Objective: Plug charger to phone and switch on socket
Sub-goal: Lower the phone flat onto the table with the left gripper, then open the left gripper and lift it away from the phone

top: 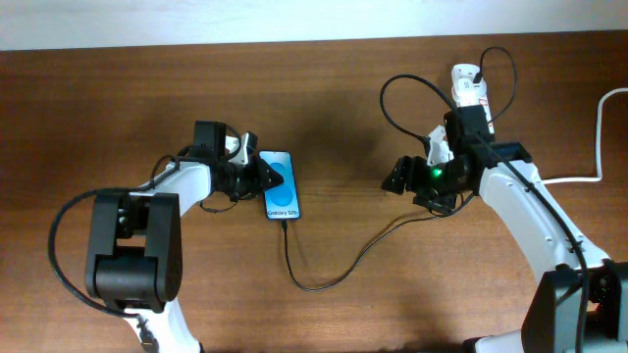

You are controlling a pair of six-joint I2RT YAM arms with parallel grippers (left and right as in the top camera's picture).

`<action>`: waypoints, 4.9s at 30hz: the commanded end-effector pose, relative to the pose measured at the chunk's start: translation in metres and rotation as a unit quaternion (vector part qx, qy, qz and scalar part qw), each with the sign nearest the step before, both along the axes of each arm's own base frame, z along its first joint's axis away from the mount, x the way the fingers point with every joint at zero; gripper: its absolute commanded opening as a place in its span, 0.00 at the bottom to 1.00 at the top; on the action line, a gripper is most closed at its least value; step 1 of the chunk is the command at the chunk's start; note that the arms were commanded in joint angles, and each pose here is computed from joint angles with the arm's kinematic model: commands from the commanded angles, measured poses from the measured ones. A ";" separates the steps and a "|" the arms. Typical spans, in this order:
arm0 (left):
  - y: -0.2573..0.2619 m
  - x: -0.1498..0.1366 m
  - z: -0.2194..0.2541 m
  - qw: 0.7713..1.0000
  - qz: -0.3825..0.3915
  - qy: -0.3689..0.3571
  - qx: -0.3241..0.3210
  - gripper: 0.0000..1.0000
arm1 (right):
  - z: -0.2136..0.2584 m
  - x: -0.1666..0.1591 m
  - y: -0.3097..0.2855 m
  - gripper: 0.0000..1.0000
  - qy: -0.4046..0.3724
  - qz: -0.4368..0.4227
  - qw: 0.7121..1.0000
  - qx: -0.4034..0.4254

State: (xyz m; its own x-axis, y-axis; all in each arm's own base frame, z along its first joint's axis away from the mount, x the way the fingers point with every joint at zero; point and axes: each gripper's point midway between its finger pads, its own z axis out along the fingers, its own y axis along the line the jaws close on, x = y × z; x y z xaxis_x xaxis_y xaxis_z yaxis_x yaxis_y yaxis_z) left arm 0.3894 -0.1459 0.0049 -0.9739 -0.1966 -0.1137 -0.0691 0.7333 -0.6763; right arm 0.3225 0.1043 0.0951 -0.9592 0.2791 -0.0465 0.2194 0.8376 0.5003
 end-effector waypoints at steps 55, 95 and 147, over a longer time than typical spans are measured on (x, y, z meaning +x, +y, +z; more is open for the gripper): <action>0.038 -0.005 -0.022 0.989 0.036 0.064 0.131 0.64 | 0.004 0.001 -0.007 0.84 -0.009 0.000 1.000 -0.020; 0.044 0.016 -0.021 0.986 0.071 0.034 0.144 0.93 | 0.002 0.002 -0.011 0.85 -0.010 -0.004 0.999 -0.032; 0.181 -0.277 0.313 0.845 0.284 -0.314 0.327 0.99 | -0.015 -0.022 -0.030 0.85 0.040 -0.012 0.995 -0.090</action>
State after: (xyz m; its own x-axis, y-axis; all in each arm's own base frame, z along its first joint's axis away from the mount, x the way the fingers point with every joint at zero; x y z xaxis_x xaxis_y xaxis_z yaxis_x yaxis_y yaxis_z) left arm 0.1349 0.0190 0.3080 -0.5454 -0.2924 -0.7855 -0.2595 0.9500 -0.1735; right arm 0.3033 0.0773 0.0799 -0.9535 0.3013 -0.0111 0.2804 0.8999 0.3340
